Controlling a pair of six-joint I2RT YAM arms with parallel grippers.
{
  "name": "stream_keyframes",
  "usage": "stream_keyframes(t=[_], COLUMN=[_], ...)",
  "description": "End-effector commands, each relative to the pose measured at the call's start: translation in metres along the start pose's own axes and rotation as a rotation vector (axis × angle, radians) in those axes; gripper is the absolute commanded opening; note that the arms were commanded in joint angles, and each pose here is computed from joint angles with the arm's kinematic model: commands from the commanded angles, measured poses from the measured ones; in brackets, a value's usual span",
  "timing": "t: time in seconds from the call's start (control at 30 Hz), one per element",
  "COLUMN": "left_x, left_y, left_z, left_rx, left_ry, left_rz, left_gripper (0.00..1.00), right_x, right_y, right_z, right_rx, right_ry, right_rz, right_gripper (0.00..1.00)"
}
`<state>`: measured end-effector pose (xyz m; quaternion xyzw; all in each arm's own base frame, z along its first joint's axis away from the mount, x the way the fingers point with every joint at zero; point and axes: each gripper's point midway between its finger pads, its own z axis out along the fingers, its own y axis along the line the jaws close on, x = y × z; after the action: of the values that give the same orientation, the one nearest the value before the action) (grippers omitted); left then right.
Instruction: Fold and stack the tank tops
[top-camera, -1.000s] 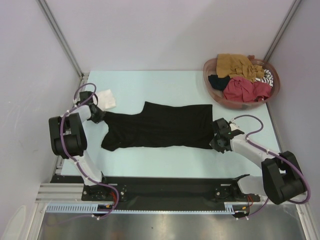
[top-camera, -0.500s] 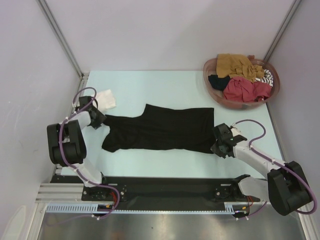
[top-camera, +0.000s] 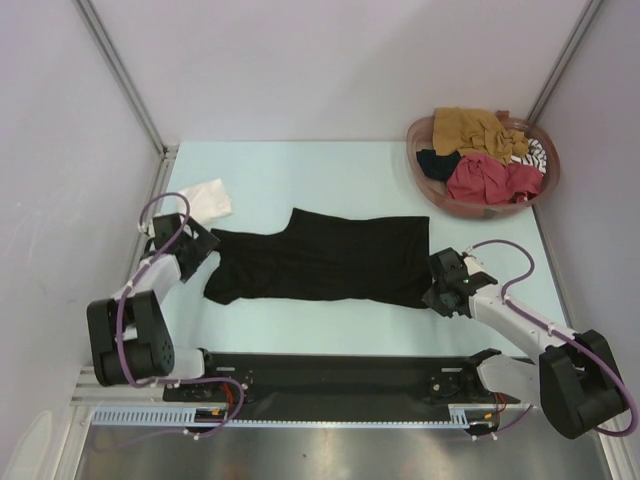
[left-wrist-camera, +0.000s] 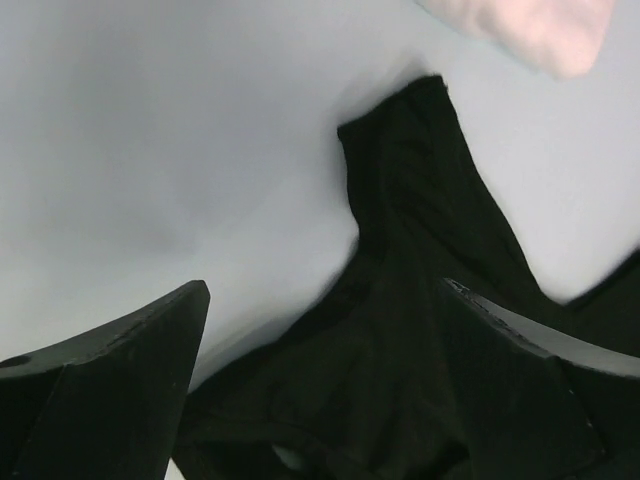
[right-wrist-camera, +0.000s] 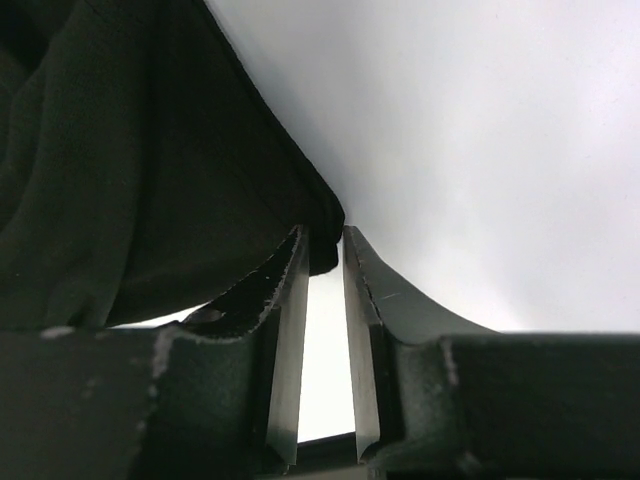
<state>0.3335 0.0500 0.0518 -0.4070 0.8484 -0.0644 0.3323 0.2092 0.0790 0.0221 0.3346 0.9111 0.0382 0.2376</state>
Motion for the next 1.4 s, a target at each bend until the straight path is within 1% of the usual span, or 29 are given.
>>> stream_keyframes(t=[0.0, 0.13, 0.3, 0.4, 0.5, 0.83, 0.97, 1.1, 1.2, 1.37], left_x=[0.01, 0.032, 0.049, 0.063, 0.073, 0.074, 0.082, 0.077, 0.074, 0.076], left_y=[-0.007, -0.013, -0.027, -0.029, -0.025, -0.001, 0.002, 0.009, 0.013, 0.019], left_z=[-0.023, -0.043, -0.059, -0.059, -0.056, -0.056, -0.051, -0.051, -0.05, -0.041], left_rx=[0.096, 0.189, 0.298, 0.318, 0.312, 0.221, 0.206, 0.173, 0.149, 0.108], left_ry=[-0.016, 0.028, 0.112, 0.178, 0.218, 0.152, 0.19, 0.152, 0.134, 0.148], left_rz=[-0.037, -0.08, -0.084, -0.093, -0.104, -0.105, -0.112, -0.11, -0.094, -0.099], left_gripper=[1.0, 1.0, 1.0, 1.0, 1.0, 1.0, 0.99, 0.99, 1.0, 1.0], right_x=[-0.005, -0.006, -0.004, -0.006, -0.008, -0.01, -0.011, -0.01, -0.008, -0.007], right_y=[0.001, 0.004, 0.008, 0.008, 0.009, 0.007, 0.008, 0.004, 0.0, -0.005], right_z=[-0.001, -0.002, -0.002, -0.003, -0.003, 0.004, 0.004, 0.007, 0.01, 0.015], right_rx=[-0.013, -0.031, -0.065, -0.074, -0.089, -0.103, -0.108, -0.097, -0.083, -0.053], right_ry=[-0.029, -0.03, -0.028, -0.038, -0.043, -0.034, -0.037, -0.035, -0.031, -0.025], right_rz=[0.0, 0.006, 0.002, -0.002, -0.005, 0.005, 0.006, 0.006, 0.017, 0.031], right_gripper=[0.25, 0.24, 0.24, 0.24, 0.24, 0.21, 0.21, 0.21, 0.18, 0.06])
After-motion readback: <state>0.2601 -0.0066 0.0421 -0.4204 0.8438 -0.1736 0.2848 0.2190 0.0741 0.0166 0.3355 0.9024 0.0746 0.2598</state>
